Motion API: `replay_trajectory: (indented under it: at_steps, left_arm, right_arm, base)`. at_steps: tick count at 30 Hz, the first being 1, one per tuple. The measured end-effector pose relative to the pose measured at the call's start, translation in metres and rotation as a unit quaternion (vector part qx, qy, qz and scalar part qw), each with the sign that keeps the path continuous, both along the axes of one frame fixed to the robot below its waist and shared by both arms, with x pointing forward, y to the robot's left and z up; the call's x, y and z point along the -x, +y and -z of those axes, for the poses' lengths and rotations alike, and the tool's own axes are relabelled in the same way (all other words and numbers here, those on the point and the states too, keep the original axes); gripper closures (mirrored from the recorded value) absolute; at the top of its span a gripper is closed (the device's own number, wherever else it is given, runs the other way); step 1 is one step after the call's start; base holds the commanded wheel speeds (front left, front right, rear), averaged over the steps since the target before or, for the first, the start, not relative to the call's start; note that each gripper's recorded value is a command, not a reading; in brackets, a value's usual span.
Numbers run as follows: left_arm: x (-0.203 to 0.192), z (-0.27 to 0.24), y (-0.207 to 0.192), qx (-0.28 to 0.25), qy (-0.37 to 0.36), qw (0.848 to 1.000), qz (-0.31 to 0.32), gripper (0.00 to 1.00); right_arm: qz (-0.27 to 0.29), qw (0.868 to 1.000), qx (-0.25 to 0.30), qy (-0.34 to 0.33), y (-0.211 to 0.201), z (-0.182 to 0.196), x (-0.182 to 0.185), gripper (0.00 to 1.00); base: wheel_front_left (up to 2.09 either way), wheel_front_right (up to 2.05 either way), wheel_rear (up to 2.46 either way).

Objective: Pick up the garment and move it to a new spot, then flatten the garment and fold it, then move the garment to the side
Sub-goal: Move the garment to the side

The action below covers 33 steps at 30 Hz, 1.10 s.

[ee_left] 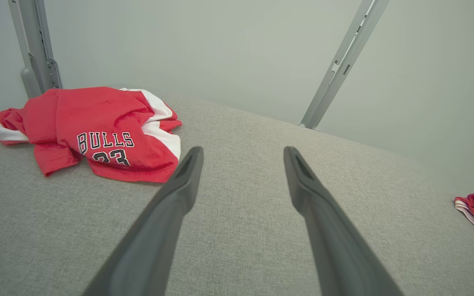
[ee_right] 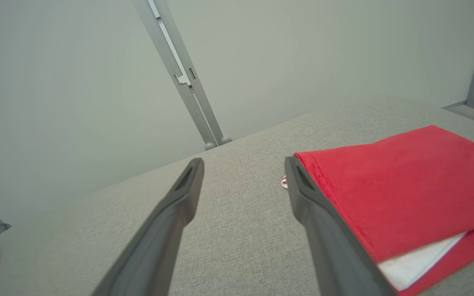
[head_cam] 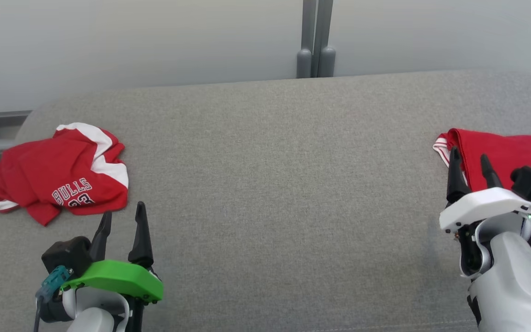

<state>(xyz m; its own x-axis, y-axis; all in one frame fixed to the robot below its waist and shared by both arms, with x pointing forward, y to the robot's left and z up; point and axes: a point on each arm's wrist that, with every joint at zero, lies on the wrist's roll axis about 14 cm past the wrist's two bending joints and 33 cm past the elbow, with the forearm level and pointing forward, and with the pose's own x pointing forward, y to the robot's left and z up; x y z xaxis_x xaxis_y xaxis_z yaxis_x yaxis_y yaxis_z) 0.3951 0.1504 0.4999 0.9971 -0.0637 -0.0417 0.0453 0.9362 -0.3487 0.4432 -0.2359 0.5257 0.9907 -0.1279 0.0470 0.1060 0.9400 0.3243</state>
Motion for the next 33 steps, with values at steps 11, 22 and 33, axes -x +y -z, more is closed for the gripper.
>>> replay_trajectory:
  at_steps: [11,22,33]
  left_arm:
    - [0.047,-0.007,0.044,-0.054,-0.025,0.998,-0.029,0.0]
    - [0.07,-0.008,0.063,-0.052,-0.035,0.997,-0.054,0.0]
    - [0.077,-0.013,0.06,-0.04,-0.062,0.996,-0.057,0.0]
  right_arm:
    - [-0.093,0.995,-0.002,0.019,0.065,0.012,0.042,0.0]
    - [-0.155,0.987,0.015,0.041,0.104,0.033,0.072,0.0]
    - [-0.158,0.985,0.05,0.056,0.101,0.043,0.084,0.0]
  base:
    - [0.0,0.0,0.0]
    - [0.0,0.0,0.0]
    - [0.0,0.0,0.0]
